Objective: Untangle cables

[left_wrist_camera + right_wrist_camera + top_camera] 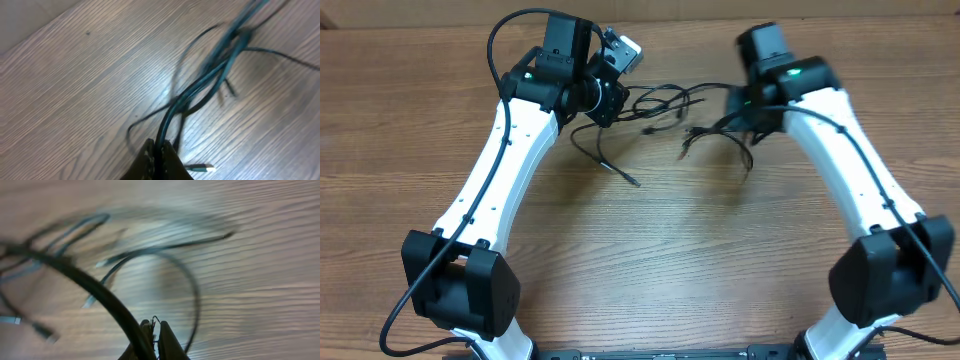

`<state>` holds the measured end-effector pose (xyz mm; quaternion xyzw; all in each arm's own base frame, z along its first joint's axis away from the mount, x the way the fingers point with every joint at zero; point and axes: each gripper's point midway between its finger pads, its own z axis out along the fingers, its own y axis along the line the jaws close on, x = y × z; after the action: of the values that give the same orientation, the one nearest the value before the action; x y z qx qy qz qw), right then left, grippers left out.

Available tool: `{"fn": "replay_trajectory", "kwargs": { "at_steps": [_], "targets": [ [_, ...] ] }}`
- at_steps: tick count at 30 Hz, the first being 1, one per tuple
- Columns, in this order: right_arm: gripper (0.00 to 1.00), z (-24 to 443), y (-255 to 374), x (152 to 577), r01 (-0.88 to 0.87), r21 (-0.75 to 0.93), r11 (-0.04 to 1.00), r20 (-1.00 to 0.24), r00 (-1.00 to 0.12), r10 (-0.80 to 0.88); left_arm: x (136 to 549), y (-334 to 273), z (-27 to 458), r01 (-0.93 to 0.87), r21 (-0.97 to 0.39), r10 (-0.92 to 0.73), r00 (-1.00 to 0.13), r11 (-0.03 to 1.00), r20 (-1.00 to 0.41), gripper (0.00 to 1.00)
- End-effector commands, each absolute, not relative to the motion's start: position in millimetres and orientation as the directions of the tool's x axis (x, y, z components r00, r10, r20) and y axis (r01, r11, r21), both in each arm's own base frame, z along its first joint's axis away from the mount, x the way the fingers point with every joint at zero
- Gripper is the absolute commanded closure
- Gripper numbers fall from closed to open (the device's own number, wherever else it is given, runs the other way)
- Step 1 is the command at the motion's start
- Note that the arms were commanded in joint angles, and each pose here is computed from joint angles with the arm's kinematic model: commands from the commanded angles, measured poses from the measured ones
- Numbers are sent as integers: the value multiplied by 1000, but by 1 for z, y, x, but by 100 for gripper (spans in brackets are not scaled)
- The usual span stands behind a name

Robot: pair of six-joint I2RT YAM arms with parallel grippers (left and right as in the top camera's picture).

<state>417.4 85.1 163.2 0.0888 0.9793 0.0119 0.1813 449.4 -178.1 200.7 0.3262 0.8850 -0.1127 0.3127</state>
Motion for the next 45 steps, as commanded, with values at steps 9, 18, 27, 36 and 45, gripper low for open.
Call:
{"fn": "replay_trajectory", "kwargs": {
  "at_steps": [9, 18, 27, 36, 45],
  "targets": [
    [96, 198, -48, 418, 442, -8, 897, -446, -805, 392, 466, -129, 226, 505, 81, 431, -631, 859, -645, 96],
    [96, 200, -108, 407, 566, -59, 822, -469, -743, 478, 473, -90, 223, 375, 87, 343, -698, 923, -629, 96],
    [96, 205, -159, 396, 665, -74, 743, -500, -669, 549, 476, -59, 221, 290, 130, 307, -730, 948, -611, 96],
    [96, 204, -177, 388, 702, -60, 710, -496, -638, 589, 478, -46, 222, 247, 160, 293, -740, 956, -605, 96],
    [96, 202, -169, 392, 686, -18, 728, -478, -645, 596, 476, -59, 222, 282, 102, 284, -734, 954, -618, 0]
  ]
}}
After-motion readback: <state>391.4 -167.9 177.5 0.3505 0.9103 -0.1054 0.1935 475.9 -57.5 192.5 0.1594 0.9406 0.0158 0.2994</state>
